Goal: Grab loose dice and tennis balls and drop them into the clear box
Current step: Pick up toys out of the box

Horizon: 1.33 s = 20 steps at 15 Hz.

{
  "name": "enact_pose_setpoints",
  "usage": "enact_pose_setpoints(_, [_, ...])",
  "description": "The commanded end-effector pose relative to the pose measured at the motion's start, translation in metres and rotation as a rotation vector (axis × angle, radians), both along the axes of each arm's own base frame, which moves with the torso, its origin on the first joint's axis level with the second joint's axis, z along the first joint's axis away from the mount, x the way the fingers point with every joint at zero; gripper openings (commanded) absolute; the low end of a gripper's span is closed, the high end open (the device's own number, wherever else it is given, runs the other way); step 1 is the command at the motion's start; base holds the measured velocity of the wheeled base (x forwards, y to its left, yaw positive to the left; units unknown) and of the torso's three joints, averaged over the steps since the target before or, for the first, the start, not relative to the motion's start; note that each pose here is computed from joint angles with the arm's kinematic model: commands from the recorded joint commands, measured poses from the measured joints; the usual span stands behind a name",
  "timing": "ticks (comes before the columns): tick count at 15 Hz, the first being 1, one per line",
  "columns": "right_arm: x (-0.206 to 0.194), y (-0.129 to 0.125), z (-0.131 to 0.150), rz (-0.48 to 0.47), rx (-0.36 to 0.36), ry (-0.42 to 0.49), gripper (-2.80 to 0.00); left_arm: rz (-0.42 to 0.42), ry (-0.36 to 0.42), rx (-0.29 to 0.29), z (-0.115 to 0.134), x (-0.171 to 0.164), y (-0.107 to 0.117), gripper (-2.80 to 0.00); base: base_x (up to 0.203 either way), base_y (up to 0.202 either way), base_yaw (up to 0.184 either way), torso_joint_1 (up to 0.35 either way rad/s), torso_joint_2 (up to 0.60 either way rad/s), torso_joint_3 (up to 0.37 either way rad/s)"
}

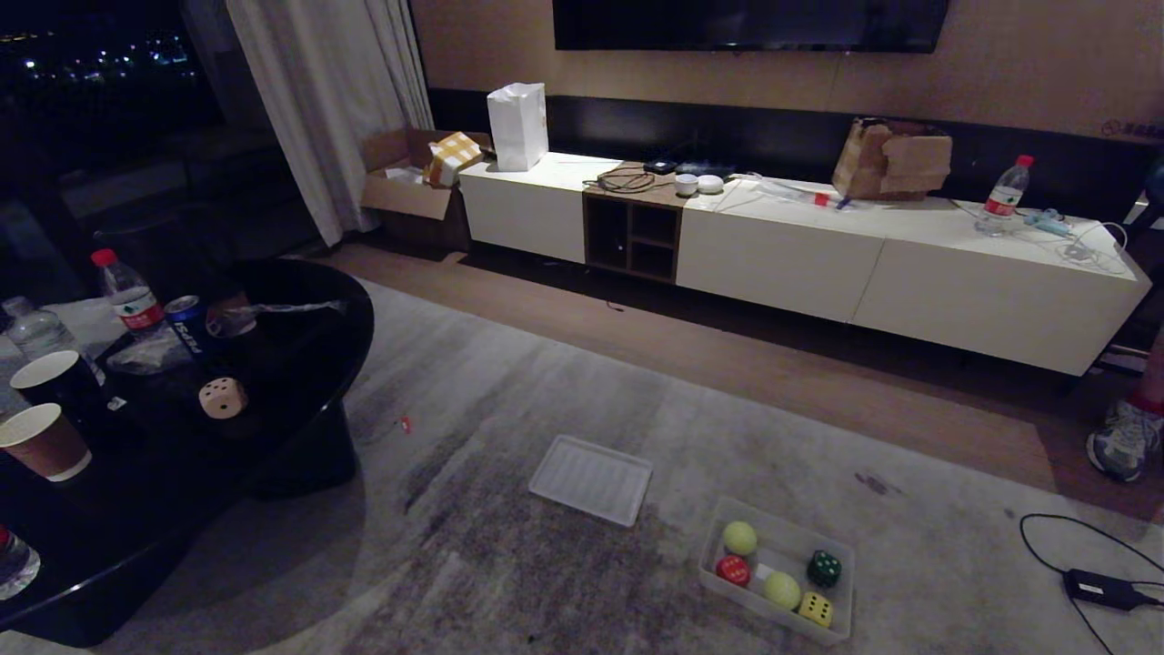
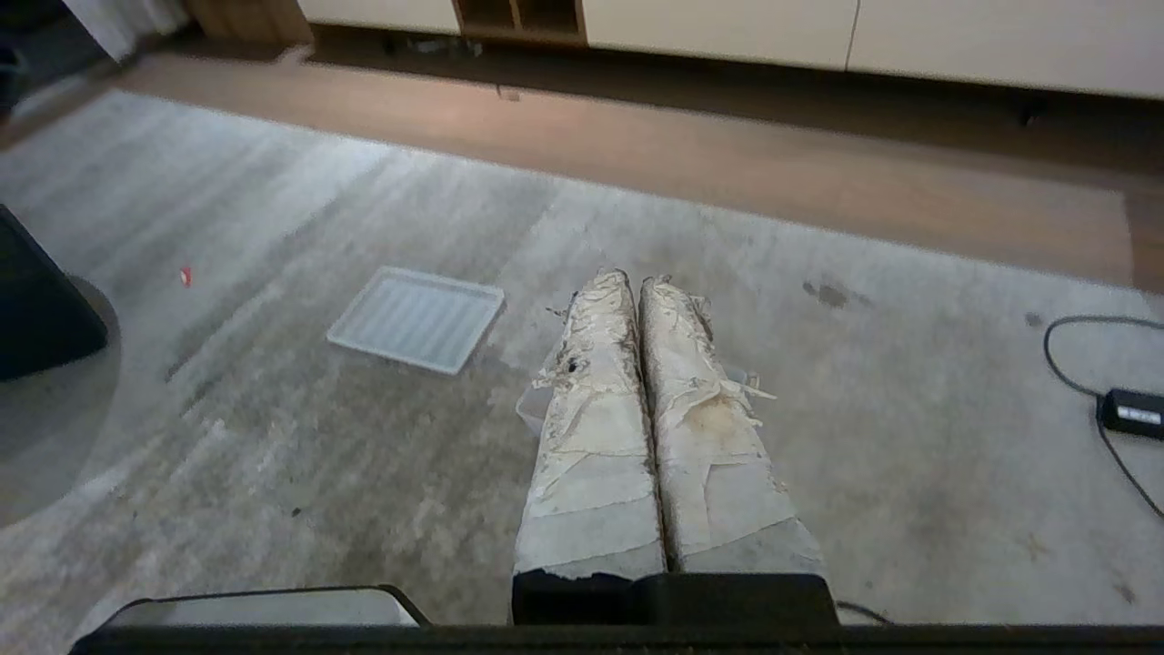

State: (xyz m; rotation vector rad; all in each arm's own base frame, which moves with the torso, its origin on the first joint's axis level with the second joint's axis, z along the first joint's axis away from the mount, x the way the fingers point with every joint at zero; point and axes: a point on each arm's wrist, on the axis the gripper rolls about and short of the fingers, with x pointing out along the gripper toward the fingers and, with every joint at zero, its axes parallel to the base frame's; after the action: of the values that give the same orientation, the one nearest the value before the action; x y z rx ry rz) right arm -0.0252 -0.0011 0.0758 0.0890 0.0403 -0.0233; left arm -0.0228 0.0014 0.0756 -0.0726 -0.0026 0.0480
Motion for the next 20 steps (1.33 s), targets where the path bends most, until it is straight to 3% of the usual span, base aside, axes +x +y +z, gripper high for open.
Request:
enact_pose_setpoints(1, [0.0001,0.0,0.0001,0.0,0.002,0.002,-2.8,-0.001,0.004,0.005,-0.0005,0.0002,0.0,-2.8,0.0,0.0,0.0,-0.001,0.0,0.153])
enact_pose_setpoints(10, [0.0,-0.0001,0.0005,-0.002,0.003,0.0,-2.8,-0.001,0.004,0.005,-0.0005,0.0002,0.0,-2.8,0.0,0.0,0.015,0.007,-0.04,-0.015])
enact_pose_setpoints(20, [0.0,0.0,0.0005,-0.001,0.004,0.0,-2.8,-0.001,0.004,0.002,-0.0005,0.0002,0.0,-2.8,0.001,-0.008,0.163,0.012,-0.02,-0.018])
